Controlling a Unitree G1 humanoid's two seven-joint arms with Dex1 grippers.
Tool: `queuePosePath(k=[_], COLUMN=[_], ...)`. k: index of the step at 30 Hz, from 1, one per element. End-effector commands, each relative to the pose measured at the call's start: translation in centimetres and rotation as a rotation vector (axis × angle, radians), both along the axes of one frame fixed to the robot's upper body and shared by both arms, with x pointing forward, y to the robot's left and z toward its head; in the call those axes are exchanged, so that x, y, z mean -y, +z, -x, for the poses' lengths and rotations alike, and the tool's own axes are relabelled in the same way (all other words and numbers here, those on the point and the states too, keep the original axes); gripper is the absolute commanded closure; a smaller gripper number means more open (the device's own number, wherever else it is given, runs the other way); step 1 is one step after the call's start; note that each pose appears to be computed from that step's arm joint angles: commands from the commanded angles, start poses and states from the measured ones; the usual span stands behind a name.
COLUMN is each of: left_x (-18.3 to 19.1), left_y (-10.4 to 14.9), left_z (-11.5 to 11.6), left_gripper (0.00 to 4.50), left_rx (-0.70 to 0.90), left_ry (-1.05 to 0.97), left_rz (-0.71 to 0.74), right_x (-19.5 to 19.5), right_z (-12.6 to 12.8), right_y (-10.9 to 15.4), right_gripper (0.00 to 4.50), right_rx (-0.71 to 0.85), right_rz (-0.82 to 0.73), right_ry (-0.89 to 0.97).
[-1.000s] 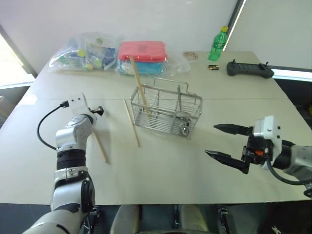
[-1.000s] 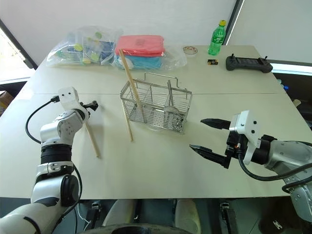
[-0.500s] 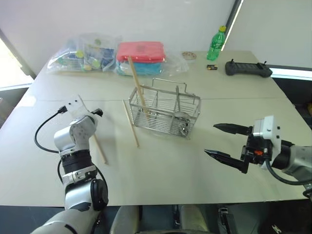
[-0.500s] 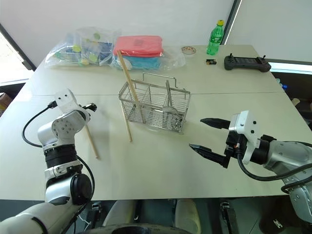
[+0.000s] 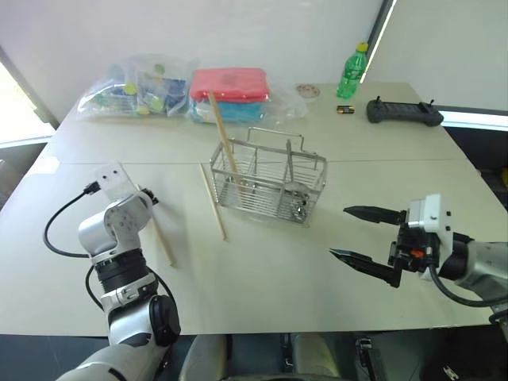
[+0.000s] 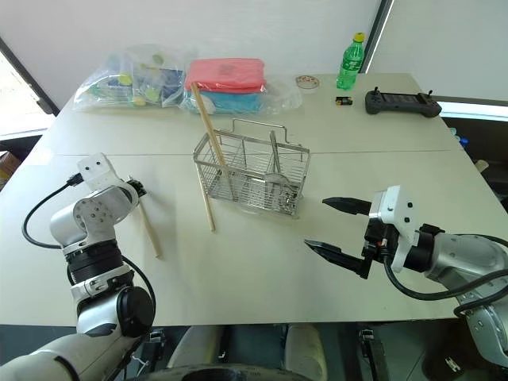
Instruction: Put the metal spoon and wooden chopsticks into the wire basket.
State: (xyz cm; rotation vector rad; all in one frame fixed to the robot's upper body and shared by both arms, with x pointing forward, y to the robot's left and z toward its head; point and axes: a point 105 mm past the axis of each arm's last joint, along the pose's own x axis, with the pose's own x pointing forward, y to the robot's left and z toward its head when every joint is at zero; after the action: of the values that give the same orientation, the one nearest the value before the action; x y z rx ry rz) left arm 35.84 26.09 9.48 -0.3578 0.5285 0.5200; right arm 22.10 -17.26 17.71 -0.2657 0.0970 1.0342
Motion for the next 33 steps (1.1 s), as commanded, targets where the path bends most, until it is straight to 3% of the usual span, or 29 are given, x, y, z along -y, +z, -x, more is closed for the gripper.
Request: queuePosePath(k=[1,2,12,17,19,25,29,33], left_x=[0.3,0.3,0.4,-0.3,-1.3,-2.5,-1.0,6.1], left_y=[-1.5,-1.5,-1.5,0.5,2.7,13.8,21.5,29.0], left_z=[0.3,0.2,0.2,-0.6,-1.5,-3.6,-3.5,-0.6], left_gripper=[3.94,4.47,4.47,4.47,4.47,4.47,4.47,4.47], left_rx=[-0.056,-0.054,-0.056,0.039,0.157,0.640,0.980,1.285], left_ry=[-0.002,-0.002,0.011,0.017,0.007,-0.129,-0.276,-0.698], left_rz=[0.028,0.029,0.056,0.022,-0.043,-0.294,-0.184,-0.124], right_x=[-0.5,-0.5,-0.5,-0.4,-0.3,-0.1,-0.2,0.0], right_z=[0.1,0.1,-0.1,-0.3,-0.3,-0.4,-0.3,-0.3], right_y=[1.4,1.5,1.7,2.1,2.3,2.2,2.4,2.2], right_gripper=[0.00,0.00,0.00,0.00,0.00,0.00,0.00,0.00], right_rx=[0.062,0.062,0.052,0.056,0.055,0.048,0.045,0.041], right_rz=[-0.006,-0.010,-0.029,-0.025,-0.024,-0.016,-0.015,-0.009], right_ry=[0.022,0.022,0.015,0.013,0.013,0.006,0.012,0.003])
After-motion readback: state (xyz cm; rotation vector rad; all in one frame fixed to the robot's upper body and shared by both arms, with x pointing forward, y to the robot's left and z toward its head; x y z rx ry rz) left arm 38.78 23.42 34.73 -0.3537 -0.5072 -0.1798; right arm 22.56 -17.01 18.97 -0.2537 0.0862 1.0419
